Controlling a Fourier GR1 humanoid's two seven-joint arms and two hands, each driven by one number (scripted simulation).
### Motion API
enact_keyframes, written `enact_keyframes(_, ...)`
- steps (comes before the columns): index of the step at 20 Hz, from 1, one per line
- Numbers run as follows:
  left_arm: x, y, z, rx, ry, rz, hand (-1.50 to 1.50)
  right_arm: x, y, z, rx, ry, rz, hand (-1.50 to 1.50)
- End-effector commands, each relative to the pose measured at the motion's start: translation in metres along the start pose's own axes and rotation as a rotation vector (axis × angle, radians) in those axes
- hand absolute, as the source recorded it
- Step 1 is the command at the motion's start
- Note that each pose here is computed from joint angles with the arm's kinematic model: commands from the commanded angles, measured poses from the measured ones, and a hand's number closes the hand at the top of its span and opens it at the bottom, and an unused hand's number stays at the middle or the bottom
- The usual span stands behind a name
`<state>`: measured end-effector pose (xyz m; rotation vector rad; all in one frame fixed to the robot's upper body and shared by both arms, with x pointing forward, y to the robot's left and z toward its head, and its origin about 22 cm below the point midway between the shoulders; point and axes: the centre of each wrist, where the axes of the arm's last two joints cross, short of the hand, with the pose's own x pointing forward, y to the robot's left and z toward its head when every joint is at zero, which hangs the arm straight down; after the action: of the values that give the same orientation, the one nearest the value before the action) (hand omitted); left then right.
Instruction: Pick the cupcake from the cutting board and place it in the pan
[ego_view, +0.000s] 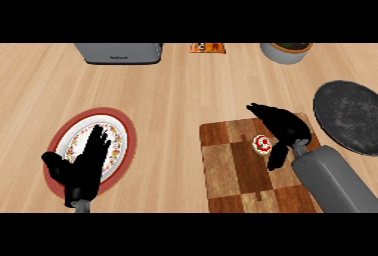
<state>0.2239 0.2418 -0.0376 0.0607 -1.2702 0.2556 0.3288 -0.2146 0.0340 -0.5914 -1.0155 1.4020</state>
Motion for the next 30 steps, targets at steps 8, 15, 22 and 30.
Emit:
enact_keyframes(8,-0.007,0.0,0.004,0.016,0.035,-0.008,0.0,-0.01,0.025,-0.013,-0.032,-0.178,0.051,1.5)
enact_keyframes(15,-0.01,-0.009,-0.007,0.015,0.022,-0.014,0.0,-0.015,0.034,-0.007,-0.051,-0.153,0.066,1.5)
enact_keyframes(22,-0.008,0.022,0.0,0.05,0.029,0.004,0.0,-0.022,0.134,0.097,0.012,-0.192,0.1,1.5)
enact_keyframes(30,-0.01,0.026,0.002,0.052,0.036,-0.004,0.0,-0.025,0.103,0.158,-0.385,-0.233,0.17,1.5)
